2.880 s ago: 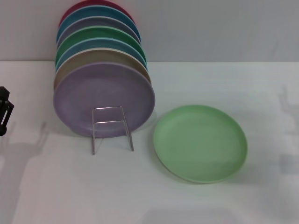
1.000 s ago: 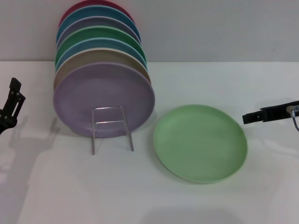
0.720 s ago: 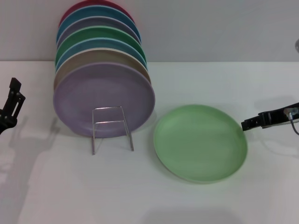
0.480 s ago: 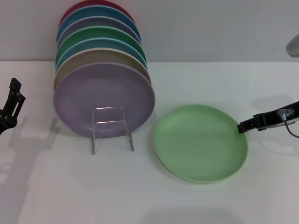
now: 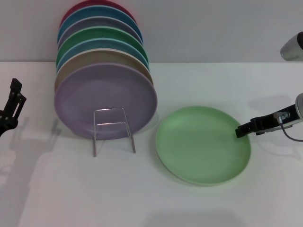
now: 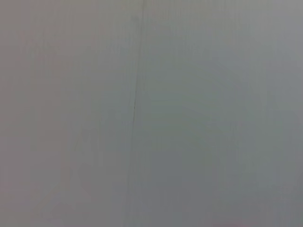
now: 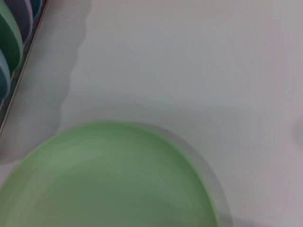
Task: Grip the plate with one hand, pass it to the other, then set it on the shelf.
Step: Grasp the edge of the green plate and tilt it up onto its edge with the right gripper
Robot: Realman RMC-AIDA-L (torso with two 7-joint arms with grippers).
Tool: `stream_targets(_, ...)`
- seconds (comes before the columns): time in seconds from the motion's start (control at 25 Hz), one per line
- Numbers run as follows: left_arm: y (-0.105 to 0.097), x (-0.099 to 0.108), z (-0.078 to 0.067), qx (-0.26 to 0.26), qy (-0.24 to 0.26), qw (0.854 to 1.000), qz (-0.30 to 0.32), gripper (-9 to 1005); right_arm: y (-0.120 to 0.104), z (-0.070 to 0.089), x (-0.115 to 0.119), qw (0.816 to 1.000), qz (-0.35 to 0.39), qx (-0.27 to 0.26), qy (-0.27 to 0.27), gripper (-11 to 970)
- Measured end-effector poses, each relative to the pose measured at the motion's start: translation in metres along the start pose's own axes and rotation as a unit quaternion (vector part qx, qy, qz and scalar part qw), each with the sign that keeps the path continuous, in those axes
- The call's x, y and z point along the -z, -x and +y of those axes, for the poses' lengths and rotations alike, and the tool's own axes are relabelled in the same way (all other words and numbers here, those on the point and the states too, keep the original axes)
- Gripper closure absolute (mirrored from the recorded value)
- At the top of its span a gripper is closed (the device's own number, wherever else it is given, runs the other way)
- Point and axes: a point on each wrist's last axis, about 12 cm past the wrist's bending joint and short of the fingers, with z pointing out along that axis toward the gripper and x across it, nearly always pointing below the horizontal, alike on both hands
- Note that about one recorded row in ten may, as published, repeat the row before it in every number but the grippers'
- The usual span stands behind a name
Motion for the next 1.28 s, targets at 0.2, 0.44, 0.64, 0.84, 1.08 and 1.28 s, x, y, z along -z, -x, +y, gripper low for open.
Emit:
stream_targets(0.2, 0.000, 0.000, 0.000, -0.001, -0.001, 1.000, 0.000, 214, 0.000, 0.001, -0.004, 1.000, 0.005, -0.001, 0.002, 460)
stream_targets(0.44, 0.000, -0.001, 0.000, -0.002, -0.001, 1.000, 0.000, 217, 0.001, 0.004, -0.009, 1.000, 0.011, 0.002, 0.003, 476)
stream_targets(0.64, 0.000, -0.001, 0.001, -0.003, -0.001, 1.000, 0.000, 218, 0.001, 0.003, -0.011, 1.000, 0.016, 0.001, -0.004, 490)
stream_targets(0.84, 0.000, -0.001, 0.002, -0.004, 0.001, 1.000, 0.000, 220, -0.001, 0.002, -0.013, 1.000, 0.020, -0.002, -0.005, 503)
stream_targets(1.08, 0.000, 0.000, 0.002, -0.004, 0.001, 1.000, 0.000, 223, 0.000, 0.001, -0.014, 1.000, 0.018, 0.000, -0.007, 609)
stream_targets(1.28, 0.000, -0.001, 0.002, -0.004, 0.001, 1.000, 0.000, 224, 0.001, 0.001, -0.014, 1.000, 0.016, 0.001, -0.008, 723)
